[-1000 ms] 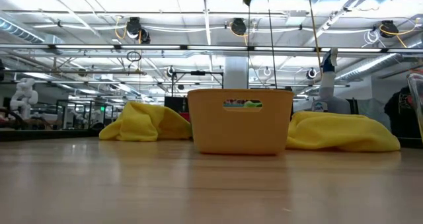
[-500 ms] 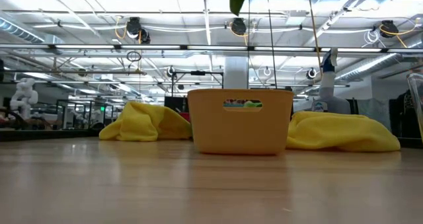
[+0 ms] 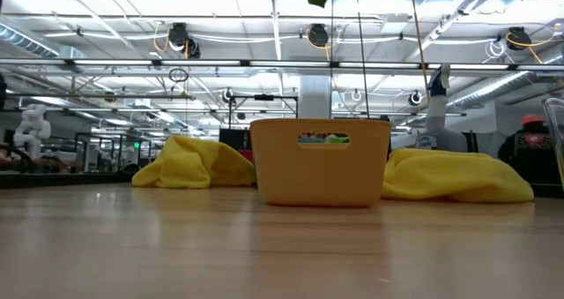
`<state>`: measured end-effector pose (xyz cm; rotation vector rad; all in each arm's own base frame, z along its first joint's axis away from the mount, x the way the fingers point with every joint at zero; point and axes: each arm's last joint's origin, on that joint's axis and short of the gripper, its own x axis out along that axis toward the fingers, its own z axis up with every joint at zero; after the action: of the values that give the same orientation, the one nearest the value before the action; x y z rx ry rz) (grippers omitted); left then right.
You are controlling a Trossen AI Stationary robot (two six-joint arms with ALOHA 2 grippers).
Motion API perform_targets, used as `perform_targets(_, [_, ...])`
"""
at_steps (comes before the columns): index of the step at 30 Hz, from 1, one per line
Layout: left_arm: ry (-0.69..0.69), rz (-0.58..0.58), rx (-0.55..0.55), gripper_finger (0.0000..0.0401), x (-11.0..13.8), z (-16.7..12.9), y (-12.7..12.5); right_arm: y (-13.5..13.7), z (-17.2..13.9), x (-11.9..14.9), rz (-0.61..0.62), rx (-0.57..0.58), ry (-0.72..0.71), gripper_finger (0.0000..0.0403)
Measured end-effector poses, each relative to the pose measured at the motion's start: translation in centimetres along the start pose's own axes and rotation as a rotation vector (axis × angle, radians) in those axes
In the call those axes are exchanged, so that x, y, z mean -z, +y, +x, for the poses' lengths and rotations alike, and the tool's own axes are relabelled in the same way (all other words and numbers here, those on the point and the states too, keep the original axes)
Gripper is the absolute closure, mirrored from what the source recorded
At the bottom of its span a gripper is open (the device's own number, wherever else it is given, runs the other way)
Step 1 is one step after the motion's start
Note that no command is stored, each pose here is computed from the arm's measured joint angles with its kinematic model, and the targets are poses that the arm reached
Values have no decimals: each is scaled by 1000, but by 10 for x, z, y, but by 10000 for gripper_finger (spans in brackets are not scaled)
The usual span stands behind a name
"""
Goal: Sort microfiber towel by color & place in baskets
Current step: Put the green microfiber towel into the blue bin
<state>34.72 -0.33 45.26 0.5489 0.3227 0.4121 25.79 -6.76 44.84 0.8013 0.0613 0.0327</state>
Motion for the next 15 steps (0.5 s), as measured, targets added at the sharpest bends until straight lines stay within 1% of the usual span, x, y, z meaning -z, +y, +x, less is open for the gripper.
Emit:
perform_targets(2, [29, 91, -26, 55, 3, 6, -2, 0, 0, 0, 4, 0, 0, 402])
perform_targets(4, [45, 121, -30, 55, 6, 11, -3, 0, 0, 0, 6, 2, 1, 403])
perform_targets(5, [51, 116, -33, 55, 7, 14, -2, 0, 0, 0, 10, 3, 1, 403])
perform_targets(9, [55, 20, -38, 61, 12, 20, 5, -2, 1, -1, 39, 7, -1, 403])
perform_targets(12, [57, -15, 4, 93, 19, 25, 10, -5, 3, 0, 78, 19, 10, 403])
perform_targets(15, [37, -23, 54, 155, 23, 30, 15, -8, 7, 2, 103, 13, 34, 403])
